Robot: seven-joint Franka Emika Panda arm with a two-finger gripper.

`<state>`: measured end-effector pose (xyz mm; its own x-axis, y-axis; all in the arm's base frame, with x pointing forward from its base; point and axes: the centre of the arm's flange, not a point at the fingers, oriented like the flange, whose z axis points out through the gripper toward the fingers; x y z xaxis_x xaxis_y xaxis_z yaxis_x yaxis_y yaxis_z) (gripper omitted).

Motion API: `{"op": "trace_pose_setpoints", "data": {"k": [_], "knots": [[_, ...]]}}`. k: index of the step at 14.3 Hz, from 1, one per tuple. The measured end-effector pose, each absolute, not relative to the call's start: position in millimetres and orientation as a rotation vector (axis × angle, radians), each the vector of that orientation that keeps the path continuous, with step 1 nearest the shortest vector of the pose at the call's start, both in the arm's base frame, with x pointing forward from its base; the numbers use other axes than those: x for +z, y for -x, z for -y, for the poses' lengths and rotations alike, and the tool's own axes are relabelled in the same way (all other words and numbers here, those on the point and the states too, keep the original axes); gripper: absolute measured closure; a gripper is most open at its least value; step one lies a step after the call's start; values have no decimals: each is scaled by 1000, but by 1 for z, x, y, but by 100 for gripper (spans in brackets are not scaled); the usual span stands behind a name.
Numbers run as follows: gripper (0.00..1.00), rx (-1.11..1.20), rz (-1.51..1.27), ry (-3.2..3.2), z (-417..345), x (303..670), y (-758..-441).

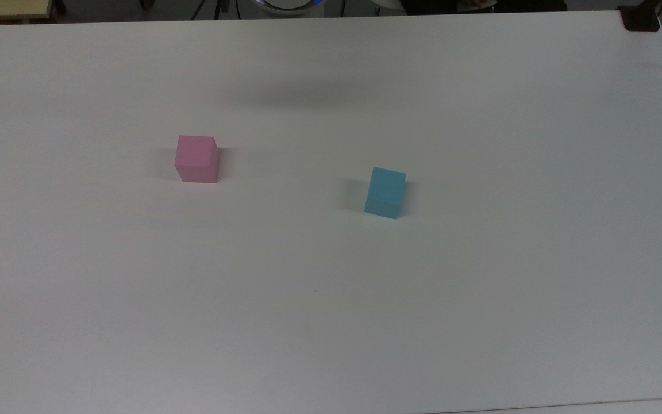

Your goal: Put blue cube on pink cube

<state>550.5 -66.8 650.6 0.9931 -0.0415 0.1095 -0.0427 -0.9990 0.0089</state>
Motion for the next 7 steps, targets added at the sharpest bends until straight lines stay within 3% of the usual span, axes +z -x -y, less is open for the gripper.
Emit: {"op": "trace_pose_setpoints", "data": {"k": [7], "knots": [[0, 154, 64, -3126, 66, 644, -554]]}}
